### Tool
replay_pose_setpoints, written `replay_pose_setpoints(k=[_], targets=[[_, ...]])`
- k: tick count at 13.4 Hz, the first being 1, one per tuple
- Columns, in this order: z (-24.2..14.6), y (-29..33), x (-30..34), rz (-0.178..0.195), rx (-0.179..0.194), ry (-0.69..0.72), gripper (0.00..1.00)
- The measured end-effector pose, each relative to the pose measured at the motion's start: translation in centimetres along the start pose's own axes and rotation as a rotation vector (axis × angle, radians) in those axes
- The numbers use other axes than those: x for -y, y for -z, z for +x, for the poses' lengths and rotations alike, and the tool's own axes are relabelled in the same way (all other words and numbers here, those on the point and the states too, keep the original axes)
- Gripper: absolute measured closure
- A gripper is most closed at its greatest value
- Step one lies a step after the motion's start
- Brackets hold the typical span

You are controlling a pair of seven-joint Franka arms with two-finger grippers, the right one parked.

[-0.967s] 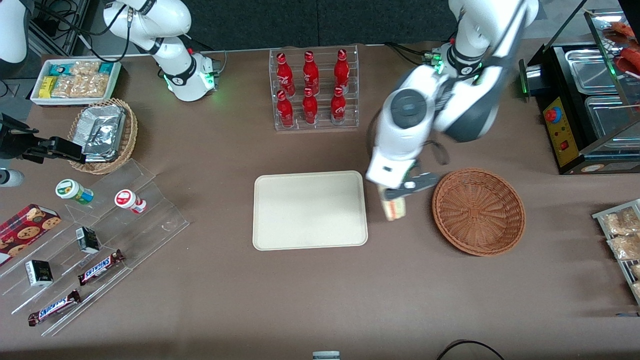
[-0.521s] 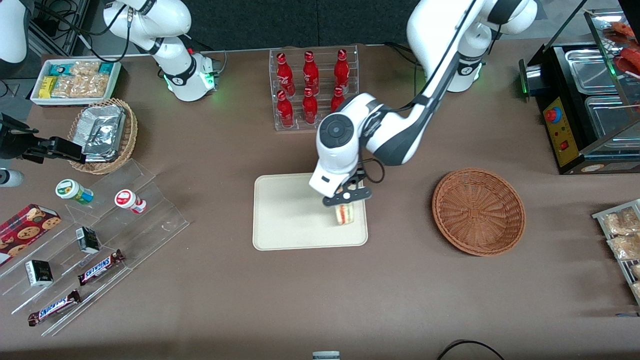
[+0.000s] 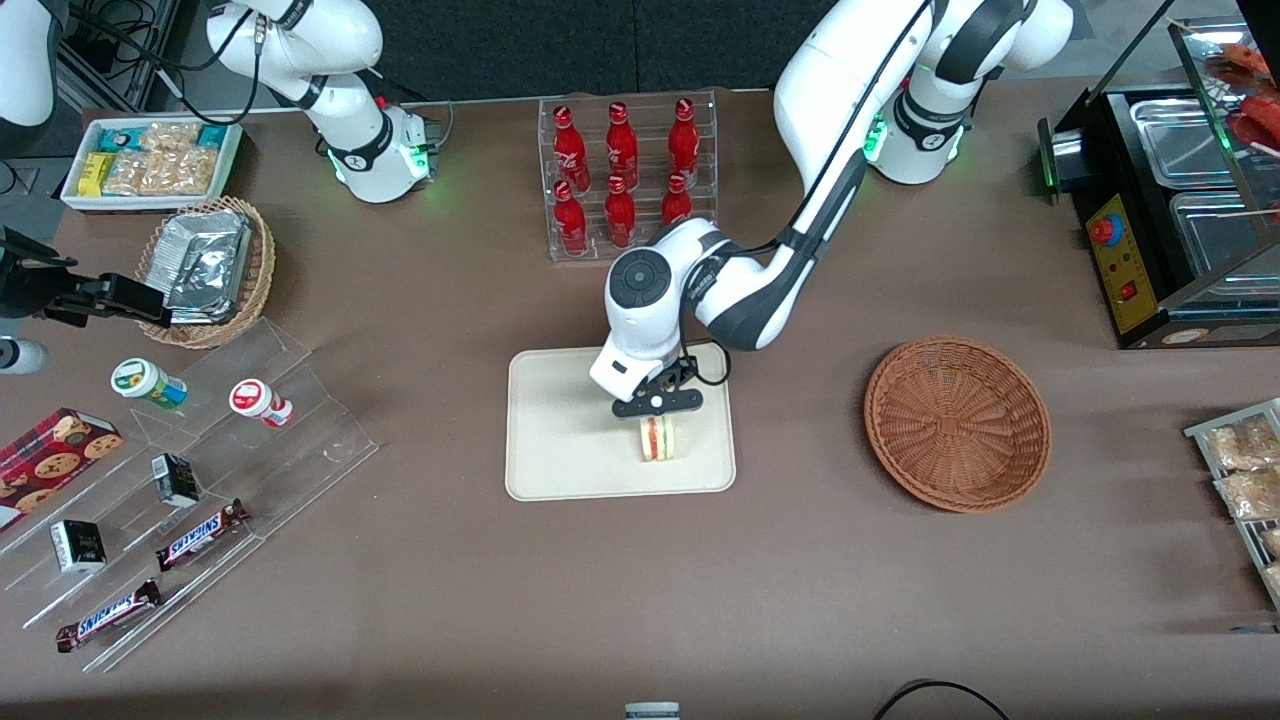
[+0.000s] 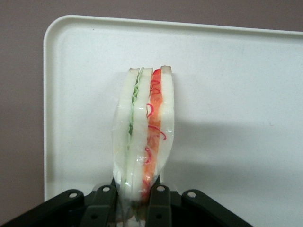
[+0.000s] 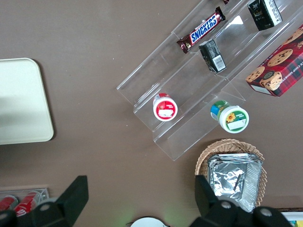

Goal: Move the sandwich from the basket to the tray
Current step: 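Lower the sandwich onto the tray and open the left gripper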

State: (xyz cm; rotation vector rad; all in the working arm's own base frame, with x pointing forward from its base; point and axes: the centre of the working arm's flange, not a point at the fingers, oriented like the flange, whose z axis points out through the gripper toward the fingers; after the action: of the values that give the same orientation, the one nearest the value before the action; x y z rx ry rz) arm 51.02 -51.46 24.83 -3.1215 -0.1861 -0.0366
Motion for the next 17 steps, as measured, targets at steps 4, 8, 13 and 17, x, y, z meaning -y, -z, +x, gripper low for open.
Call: replay_pose_setpoints(k=[4, 8, 13, 17], targets=[[0.1, -1.1, -0.1, -0.001, -0.001, -0.003, 0.63], [0.4, -0.6, -0.2, -0.009, -0.010, -0.002, 0.23], [2.7, 8.1, 1.1, -0.028, -0.051, 0.101, 0.00], [6.6, 17.9, 7.8, -0.008, -0.063, 0.250, 0.00]])
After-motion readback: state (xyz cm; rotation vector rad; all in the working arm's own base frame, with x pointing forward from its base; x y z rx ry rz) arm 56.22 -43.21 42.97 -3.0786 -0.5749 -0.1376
